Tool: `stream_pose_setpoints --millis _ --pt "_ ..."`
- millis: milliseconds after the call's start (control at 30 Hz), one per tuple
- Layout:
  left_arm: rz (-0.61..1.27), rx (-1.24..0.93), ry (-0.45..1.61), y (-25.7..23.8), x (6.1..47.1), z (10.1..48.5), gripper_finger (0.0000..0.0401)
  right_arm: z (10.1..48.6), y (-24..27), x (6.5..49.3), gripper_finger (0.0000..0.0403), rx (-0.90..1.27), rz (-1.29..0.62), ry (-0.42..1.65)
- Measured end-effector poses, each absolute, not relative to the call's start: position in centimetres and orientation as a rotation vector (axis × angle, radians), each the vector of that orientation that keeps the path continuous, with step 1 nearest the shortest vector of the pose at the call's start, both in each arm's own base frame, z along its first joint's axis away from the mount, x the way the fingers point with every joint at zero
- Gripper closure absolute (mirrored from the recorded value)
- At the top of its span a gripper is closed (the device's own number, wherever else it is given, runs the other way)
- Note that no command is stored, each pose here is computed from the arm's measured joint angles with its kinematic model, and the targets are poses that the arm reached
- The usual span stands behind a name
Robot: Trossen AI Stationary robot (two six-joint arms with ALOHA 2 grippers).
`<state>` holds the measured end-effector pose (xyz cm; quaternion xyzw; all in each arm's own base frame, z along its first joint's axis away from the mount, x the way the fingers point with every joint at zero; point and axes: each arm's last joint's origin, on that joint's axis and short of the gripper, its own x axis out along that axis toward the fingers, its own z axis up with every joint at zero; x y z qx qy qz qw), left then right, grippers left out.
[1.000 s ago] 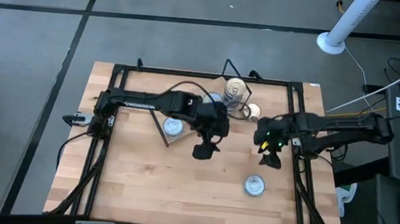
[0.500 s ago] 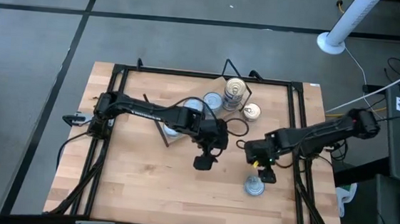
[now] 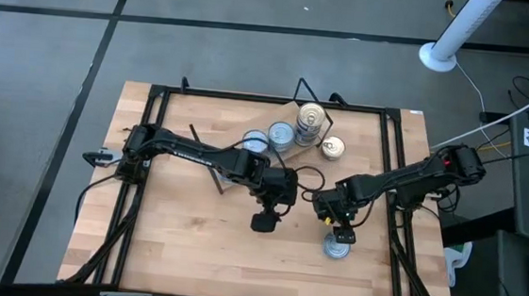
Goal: Stack canned seafood by type on shelf
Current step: Stack the yellow blue tuna can on top of the yellow blue tuna cans on the shelf
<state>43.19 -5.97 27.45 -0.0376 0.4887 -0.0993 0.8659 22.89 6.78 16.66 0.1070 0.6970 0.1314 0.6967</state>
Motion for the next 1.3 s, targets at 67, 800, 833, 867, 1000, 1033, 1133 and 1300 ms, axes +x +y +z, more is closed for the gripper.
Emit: stream_pose_setpoints --millis 67,800,833,867,1000,1033,1133,1300 --pt "-0.214 -0.075 1.055 -6.4 42.9 27.3 0.0139 16.3 6.8 23.1 0.0137 0.237 0.29 1.559" --pt "-0.143 -0.037 1.182 -8.1 41.5 26.7 0.0139 15.9 6.9 23.0 0.0137 0.245 0.341 1.591" --pt "-0.143 -0.037 1.182 -8.1 41.5 26.7 0.0139 16.0 6.9 23.0 0.0137 0.247 0.347 1.592" --pt "-0.143 -0.037 1.182 -8.1 41.5 26.7 0.0139 16.0 6.9 23.0 0.0137 0.248 0.354 1.595" --pt "-0.143 -0.037 1.182 -8.1 41.5 26.7 0.0139 16.0 6.9 22.7 0.0137 0.234 0.392 1.612" --pt "-0.143 -0.037 1.182 -8.1 41.5 26.7 0.0138 16.0 6.9 22.7 0.0137 0.232 0.395 1.614" --pt "-0.142 -0.037 1.181 -8.1 41.5 26.7 0.0138 16.0 6.9 22.8 0.0137 0.227 0.396 1.608" --pt "-0.142 -0.038 1.181 -8.1 41.5 26.7 0.0138 15.5 6.9 22.8 0.0137 0.194 0.399 1.599"
